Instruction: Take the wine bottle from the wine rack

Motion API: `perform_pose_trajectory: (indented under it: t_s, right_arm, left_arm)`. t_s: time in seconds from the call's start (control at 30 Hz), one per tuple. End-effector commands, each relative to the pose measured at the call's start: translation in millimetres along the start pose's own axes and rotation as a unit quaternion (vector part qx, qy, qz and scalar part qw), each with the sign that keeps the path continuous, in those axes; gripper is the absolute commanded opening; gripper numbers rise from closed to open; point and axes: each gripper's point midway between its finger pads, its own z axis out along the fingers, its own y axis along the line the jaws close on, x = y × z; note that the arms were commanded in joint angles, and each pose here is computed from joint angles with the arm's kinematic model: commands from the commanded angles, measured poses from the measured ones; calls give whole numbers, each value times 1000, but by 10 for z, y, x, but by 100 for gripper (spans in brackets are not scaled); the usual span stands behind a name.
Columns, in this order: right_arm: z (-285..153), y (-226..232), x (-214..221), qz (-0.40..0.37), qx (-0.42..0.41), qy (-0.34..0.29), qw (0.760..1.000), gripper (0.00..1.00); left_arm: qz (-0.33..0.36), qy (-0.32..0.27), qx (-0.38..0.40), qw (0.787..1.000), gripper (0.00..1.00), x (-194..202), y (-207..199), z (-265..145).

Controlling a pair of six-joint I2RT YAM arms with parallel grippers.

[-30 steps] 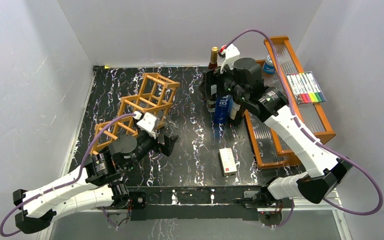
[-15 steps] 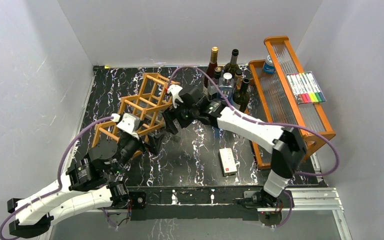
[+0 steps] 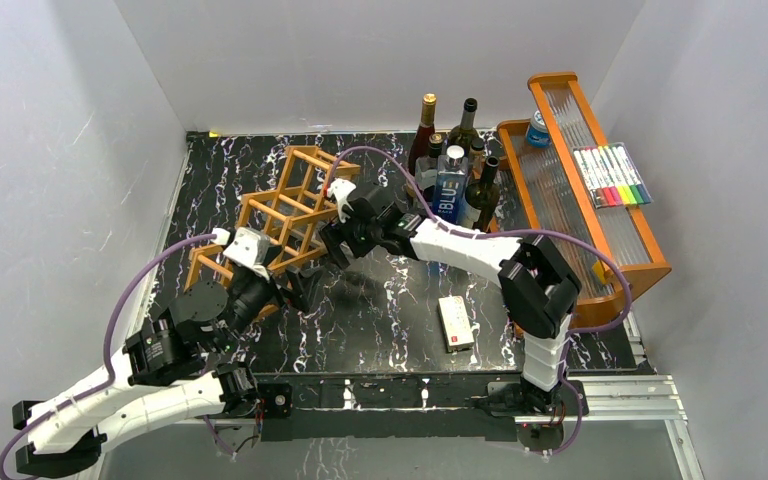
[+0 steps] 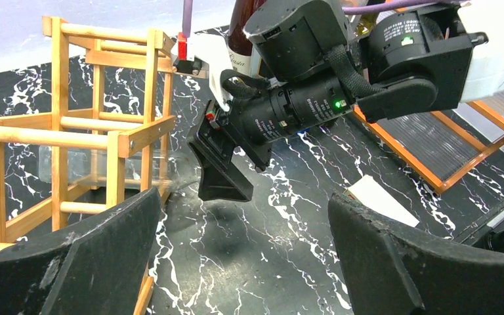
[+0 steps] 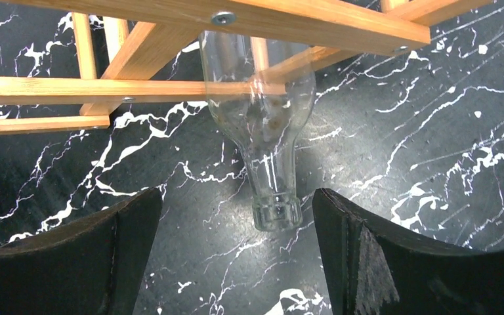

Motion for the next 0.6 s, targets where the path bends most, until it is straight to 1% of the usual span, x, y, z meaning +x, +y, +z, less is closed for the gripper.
perform_pose_trajectory:
  t_s: [0.0, 0.17, 0.3, 0.47, 0.57]
  right_arm:
    - [69, 43, -320, -14, -19, -80, 996, 93]
    - [196, 42, -259, -11, -27, -85, 996, 90]
    - [299, -73, -194, -9, -18, -83, 996, 86]
    - [401, -190, -133, 4, -29, -74, 997, 78]
    - [428, -156, -107, 1, -45, -73, 996, 73]
  left_arm:
    - [-17, -14, -6, 1000, 98, -128, 44, -70]
    - [-20, -18, -6, 1000, 98, -153, 59, -95]
    - [-20, -17, -8, 1000, 98, -158, 77, -114]
    - [-24, -16, -9, 1000, 98, -152, 92, -136]
    - [-26, -17, -10, 999, 98, -151, 99, -144]
